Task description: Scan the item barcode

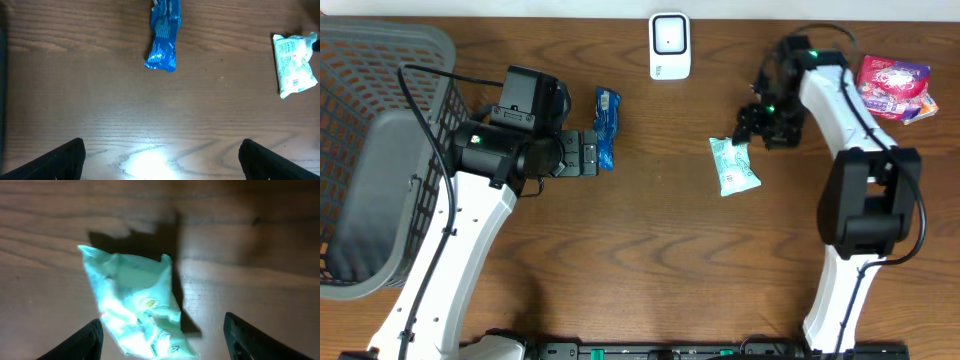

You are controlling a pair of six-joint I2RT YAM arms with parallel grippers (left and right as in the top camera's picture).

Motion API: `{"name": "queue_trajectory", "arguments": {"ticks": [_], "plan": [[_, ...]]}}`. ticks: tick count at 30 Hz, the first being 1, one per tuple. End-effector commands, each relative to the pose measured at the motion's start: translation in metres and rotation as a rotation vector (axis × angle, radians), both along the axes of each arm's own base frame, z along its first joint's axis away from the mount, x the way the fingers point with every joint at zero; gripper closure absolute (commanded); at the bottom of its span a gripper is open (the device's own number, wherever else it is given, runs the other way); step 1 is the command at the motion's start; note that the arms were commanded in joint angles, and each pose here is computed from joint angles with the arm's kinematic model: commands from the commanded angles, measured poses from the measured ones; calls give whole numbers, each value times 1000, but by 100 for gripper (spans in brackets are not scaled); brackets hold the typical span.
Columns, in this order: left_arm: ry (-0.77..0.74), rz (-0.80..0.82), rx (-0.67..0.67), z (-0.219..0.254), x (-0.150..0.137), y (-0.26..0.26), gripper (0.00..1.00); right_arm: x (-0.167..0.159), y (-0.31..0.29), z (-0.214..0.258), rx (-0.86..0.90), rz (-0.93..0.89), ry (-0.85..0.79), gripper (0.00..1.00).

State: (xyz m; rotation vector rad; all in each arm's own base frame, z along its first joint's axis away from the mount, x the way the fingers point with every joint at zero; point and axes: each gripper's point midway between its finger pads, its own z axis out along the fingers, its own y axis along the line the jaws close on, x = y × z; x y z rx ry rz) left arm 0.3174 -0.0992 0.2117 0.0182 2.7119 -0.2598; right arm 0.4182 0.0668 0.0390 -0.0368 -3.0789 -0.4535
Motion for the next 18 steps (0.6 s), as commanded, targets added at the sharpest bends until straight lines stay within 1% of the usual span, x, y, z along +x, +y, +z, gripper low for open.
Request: {"name": "queue_trajectory", "arguments": {"ticks": [1,4,7,8,10,12,13,18], "plan": [[-2,-5,15,0,1,3,2,-12,19,-9,201,33,8,25],[-2,-5,15,0,0,3,2,-17,26,-24,296,24,-8,23],[-2,-5,15,0,1,3,2,-24,35,-38,352,26,-19,23],[-2,-5,15,0,1,3,2,-26,37,-42,365,28,-22,25],[-2,-5,15,0,1,3,2,-29,40,-48,372,29,-26,50],[-2,-5,15,0,0,3,2,-29,39,-49,371,20,-23,91],[-2,-5,15,0,1,3,2,-29,38,-50,368,9,-20,99],[-2,-5,15,0,1,3,2,-10,33,-32,367,-40,-43,99]]}}
